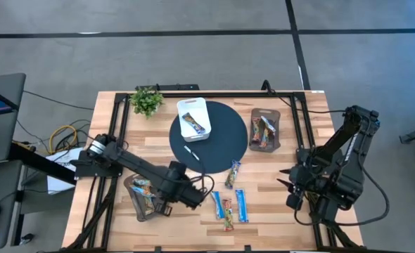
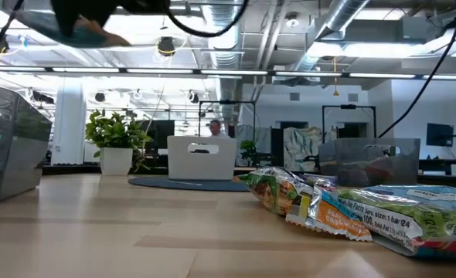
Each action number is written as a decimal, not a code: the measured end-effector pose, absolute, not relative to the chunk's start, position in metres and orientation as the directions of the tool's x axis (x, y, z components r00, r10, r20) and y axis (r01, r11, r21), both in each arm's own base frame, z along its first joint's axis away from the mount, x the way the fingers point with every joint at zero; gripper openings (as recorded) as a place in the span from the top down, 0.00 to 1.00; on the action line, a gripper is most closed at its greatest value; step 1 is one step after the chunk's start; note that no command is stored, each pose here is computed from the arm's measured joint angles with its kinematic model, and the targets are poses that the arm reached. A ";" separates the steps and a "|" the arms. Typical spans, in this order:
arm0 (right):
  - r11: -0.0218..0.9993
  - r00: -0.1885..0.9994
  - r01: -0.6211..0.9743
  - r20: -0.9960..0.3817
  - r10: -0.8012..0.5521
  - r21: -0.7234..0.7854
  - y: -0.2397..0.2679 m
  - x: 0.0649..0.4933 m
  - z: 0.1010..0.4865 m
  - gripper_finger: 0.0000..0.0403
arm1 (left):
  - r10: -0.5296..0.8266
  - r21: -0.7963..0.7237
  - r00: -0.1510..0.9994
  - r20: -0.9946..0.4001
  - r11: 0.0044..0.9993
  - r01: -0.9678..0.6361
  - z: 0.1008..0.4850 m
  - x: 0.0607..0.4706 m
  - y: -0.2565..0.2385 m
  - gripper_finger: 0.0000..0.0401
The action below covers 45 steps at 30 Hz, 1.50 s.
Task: Pick and place Granola Bars by type
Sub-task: Put the left yellow granola bar into the bottom black bin
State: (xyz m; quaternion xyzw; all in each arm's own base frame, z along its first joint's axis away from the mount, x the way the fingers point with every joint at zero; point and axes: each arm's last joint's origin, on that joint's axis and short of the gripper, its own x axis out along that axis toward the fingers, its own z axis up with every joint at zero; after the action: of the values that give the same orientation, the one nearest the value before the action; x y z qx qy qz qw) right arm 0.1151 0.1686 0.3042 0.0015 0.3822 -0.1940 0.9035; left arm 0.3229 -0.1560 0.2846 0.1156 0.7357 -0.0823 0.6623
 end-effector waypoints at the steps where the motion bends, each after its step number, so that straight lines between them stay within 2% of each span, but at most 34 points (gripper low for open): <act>1: 0.923 0.634 0.355 -0.688 -0.354 -0.147 0.168 0.116 0.304 0.67 | 0.061 0.032 -0.094 -0.994 0.959 0.282 0.284 0.321 -0.160 0.79; 5: 0.919 0.631 0.365 -0.686 -0.361 -0.149 0.167 0.117 0.304 0.67 | 0.080 0.046 -0.110 -0.991 0.958 0.284 0.282 0.304 -0.171 0.79; 16: 0.918 0.631 0.368 -0.686 -0.362 -0.145 0.167 0.118 0.304 0.67 | 0.206 0.122 -0.273 -0.940 0.948 0.295 0.240 0.248 -0.181 0.79; 22: 0.918 0.631 0.368 -0.686 -0.361 -0.145 0.167 0.118 0.304 0.67 | 0.221 0.132 -0.308 -0.925 0.950 0.285 0.231 0.244 -0.178 0.79; 29: 0.920 0.635 0.369 -0.687 -0.355 -0.134 0.167 0.118 0.304 0.67 | 0.248 0.162 -0.286 -0.926 0.943 0.291 0.231 0.246 -0.177 0.79; 45: 0.919 0.637 0.375 -0.685 -0.353 -0.125 0.168 0.119 0.304 0.67 | 0.181 0.103 -0.288 -0.940 0.959 0.266 0.230 0.248 -0.180 0.79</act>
State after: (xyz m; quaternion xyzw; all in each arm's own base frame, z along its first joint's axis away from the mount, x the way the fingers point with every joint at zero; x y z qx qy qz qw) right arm 0.1187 0.1677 0.3044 0.0146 0.3753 -0.2012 0.9047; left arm 0.2477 -0.1801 0.2298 0.1392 0.8018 -0.0366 0.5800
